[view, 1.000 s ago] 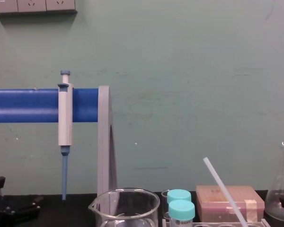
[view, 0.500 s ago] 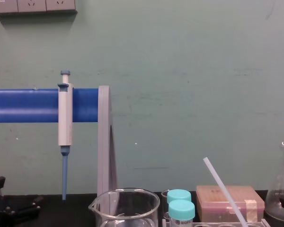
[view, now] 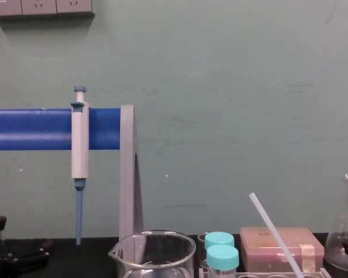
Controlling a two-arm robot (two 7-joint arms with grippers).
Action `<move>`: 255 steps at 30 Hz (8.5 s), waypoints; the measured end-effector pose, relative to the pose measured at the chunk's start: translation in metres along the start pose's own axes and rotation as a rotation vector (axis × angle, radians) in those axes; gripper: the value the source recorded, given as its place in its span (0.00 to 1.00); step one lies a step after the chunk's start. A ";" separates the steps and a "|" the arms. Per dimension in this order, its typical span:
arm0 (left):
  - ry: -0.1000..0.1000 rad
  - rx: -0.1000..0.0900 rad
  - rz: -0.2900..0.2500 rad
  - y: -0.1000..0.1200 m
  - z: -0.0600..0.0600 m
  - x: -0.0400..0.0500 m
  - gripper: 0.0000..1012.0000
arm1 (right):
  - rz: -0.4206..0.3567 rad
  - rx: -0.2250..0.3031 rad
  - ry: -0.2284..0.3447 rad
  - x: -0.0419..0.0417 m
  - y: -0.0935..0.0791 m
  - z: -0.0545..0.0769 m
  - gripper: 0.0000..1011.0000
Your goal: Pick up the stirring rod with one hand, then place it down.
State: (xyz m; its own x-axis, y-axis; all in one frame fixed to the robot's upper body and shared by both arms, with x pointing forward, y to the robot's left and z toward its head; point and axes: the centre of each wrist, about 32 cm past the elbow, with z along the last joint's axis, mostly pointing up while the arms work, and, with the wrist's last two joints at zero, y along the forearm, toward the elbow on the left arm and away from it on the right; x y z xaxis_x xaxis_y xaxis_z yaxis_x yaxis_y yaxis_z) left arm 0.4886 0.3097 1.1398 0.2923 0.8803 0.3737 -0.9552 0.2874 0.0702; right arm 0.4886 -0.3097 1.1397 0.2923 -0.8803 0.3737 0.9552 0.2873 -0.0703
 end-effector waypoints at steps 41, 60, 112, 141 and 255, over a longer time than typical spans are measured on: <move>0.000 0.000 0.000 0.000 0.000 0.0000 0.99 | 0.543 -0.077 0.334 0.0231 0.014 0.070 0.99; 0.000 0.000 0.000 0.000 0.000 0.0000 0.99 | 0.504 -0.089 0.241 0.0015 0.033 0.078 0.99; 0.000 0.000 0.000 0.000 0.000 0.0000 0.99 | 0.500 -0.087 0.238 0.0017 0.033 0.078 0.06; 0.000 0.000 0.000 0.000 0.000 0.0000 0.99 | 0.420 0.255 0.281 -0.0010 0.008 0.042 0.06; 0.000 0.000 0.000 0.000 0.000 0.0000 0.99 | 0.384 0.562 0.277 0.0322 0.029 0.096 0.06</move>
State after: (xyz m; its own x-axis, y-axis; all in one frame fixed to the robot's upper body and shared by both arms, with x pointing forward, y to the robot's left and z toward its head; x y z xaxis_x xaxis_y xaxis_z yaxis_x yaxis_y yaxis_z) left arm 0.4886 0.3097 1.1398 0.2923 0.8803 0.3738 -0.9552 0.2873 0.0703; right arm 0.5216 -0.2933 1.2385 0.6735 -0.7204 0.1656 0.6374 0.6794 0.3635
